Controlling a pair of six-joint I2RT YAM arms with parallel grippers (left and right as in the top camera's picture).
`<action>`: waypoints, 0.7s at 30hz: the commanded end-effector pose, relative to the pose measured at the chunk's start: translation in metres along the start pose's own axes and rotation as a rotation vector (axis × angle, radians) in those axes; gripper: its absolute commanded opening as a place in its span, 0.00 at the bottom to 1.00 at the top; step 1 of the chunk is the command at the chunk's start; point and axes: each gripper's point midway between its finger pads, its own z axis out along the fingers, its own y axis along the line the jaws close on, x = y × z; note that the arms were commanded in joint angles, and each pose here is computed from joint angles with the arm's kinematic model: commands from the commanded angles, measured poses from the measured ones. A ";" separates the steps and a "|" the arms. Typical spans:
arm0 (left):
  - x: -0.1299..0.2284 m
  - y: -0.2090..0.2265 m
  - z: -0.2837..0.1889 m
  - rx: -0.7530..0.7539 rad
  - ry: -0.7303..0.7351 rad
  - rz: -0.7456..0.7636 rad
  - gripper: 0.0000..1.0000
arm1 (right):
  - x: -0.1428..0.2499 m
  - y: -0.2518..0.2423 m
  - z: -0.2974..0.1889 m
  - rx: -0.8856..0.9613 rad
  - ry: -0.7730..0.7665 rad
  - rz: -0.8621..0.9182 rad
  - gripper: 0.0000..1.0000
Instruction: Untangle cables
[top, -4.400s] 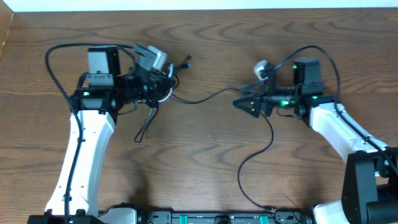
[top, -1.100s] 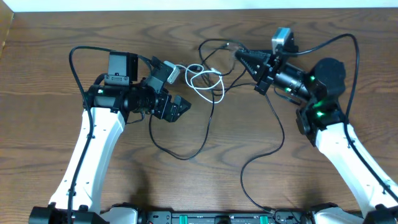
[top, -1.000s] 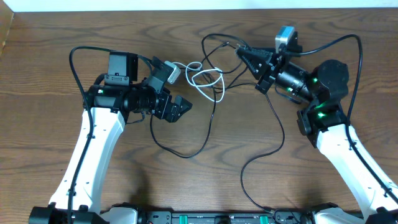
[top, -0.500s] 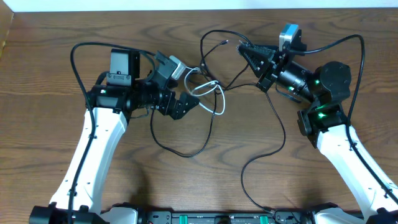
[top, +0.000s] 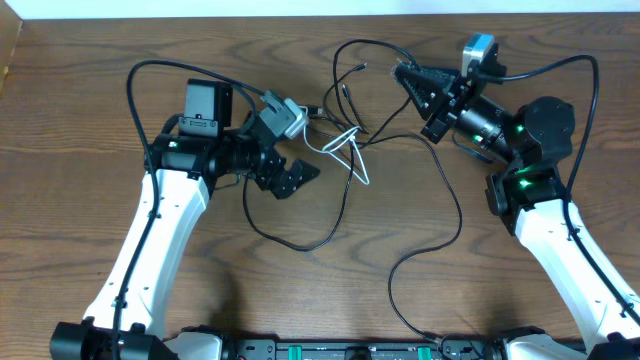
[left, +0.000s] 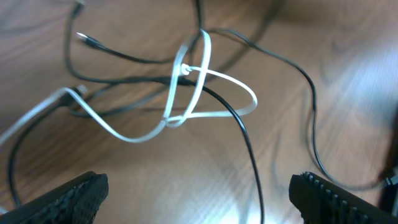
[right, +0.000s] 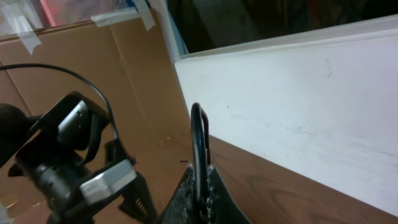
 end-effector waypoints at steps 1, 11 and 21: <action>-0.002 -0.018 0.007 0.077 0.004 0.130 0.98 | -0.010 0.001 -0.003 0.008 -0.023 -0.007 0.01; 0.006 -0.036 0.037 0.146 0.062 0.322 0.98 | -0.009 0.001 -0.003 0.008 -0.020 0.003 0.01; 0.017 -0.020 0.071 0.174 0.093 0.302 0.98 | -0.009 0.002 -0.003 0.005 -0.018 0.012 0.01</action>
